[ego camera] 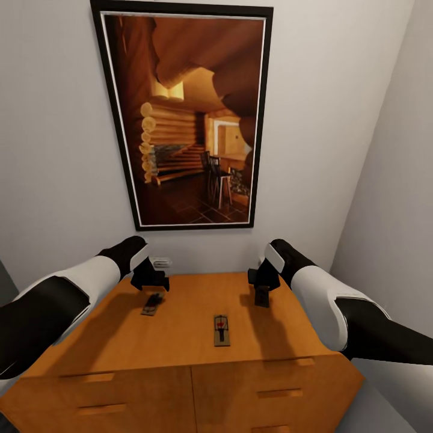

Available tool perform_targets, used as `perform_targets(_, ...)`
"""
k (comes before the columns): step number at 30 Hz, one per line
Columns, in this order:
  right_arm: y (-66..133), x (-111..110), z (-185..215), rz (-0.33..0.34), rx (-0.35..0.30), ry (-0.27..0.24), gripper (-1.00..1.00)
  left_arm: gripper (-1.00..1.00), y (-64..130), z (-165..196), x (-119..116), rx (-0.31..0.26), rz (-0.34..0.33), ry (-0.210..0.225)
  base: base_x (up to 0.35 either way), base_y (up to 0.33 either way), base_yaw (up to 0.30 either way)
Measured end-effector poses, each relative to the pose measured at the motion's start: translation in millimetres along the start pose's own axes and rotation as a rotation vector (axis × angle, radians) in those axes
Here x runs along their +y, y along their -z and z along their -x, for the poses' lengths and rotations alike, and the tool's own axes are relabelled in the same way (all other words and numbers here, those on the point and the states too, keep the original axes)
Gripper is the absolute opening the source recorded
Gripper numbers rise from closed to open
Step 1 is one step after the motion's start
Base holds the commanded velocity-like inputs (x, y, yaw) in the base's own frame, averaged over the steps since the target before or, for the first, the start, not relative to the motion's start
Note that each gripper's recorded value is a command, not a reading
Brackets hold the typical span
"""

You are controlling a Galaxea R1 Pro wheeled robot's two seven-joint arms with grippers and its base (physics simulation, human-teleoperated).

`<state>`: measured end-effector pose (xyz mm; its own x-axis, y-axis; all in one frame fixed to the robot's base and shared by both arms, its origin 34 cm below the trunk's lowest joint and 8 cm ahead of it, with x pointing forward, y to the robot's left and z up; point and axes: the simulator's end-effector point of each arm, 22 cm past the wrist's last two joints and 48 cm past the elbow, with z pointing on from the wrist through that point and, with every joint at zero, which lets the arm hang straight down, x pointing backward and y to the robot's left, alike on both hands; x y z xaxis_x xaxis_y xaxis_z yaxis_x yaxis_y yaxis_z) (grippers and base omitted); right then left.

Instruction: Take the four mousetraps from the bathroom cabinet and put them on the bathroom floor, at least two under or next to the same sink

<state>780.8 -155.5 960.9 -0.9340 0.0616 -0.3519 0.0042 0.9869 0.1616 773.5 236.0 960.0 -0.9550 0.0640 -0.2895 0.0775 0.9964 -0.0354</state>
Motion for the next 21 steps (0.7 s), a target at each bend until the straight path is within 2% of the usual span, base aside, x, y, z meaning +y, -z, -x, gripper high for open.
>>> perform_targets(14, -17.7, -2.3, -5.0, 0.006, 0.001, -0.002, -1.0, 1.0, -18.5, -4.0, 1.2, 0.001, 0.001, 0.001, 0.0, 0.0, 0.0)
perform_targets(21, -22.1, 3.3, -2.9, 0.045, -0.008, -0.008, -1.0, 1.0, -28.1, -6.4, 1.8, 0.001, 0.001, 0.002, 0.0, 0.0, 0.0)
